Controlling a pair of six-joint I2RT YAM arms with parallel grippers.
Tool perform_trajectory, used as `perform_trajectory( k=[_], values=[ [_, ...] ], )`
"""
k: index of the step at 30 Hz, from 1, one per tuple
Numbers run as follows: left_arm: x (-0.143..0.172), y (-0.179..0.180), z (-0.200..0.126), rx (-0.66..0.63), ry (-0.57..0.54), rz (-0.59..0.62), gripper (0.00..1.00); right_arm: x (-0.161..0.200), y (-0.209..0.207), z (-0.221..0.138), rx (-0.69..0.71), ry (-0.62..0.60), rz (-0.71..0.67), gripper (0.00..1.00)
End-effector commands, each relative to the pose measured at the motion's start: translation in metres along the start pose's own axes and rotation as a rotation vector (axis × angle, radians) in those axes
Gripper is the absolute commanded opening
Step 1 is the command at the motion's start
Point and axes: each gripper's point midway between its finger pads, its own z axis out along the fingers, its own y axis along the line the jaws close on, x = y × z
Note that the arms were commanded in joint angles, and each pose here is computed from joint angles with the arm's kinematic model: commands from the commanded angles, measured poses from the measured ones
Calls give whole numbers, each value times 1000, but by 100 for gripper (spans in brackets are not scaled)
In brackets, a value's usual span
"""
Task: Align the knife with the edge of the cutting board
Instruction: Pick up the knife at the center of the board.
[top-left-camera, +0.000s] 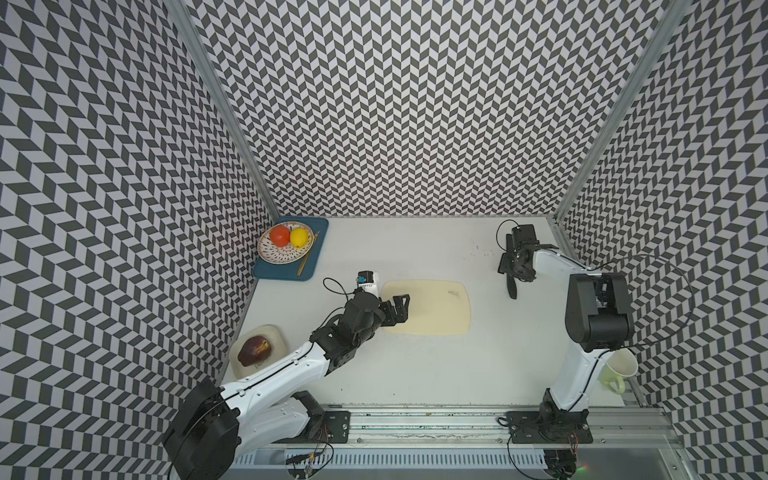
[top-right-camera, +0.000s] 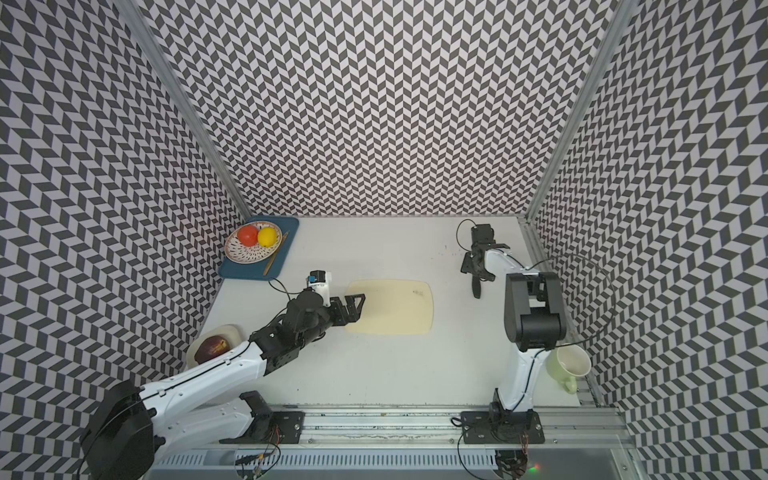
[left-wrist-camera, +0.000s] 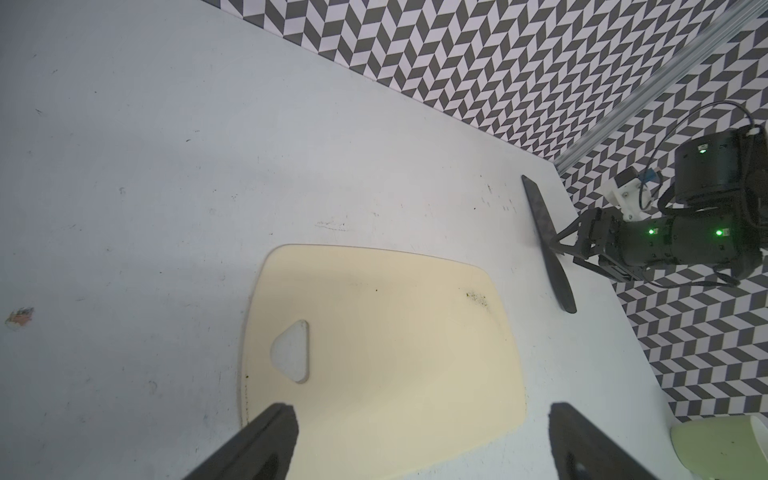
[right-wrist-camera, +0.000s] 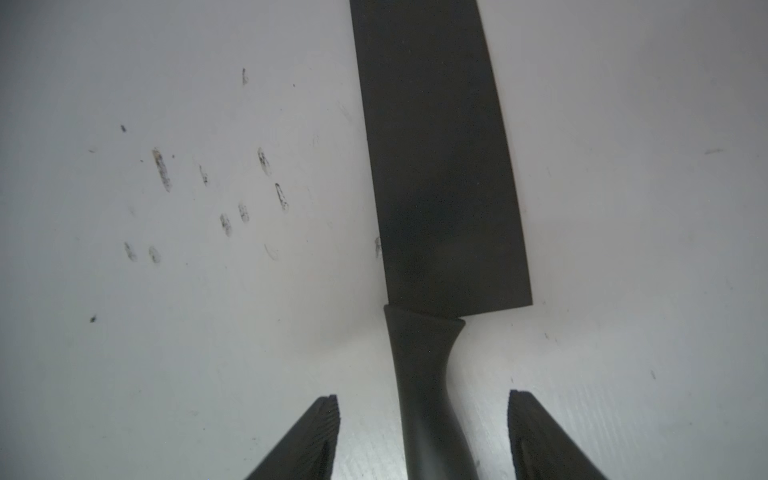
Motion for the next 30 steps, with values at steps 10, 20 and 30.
perform_trajectory(
  k=[10,20,30],
  values=[
    [3,-3,4,11,5,11,100,15,-1,38,31,118,-35,51],
    [2,-4,3,12,2,4,100,37,8,25,-26,140,-47,37],
    [3,-5,1,20,7,-8,100,91,18,4,9,191,-165,29]
  ],
)
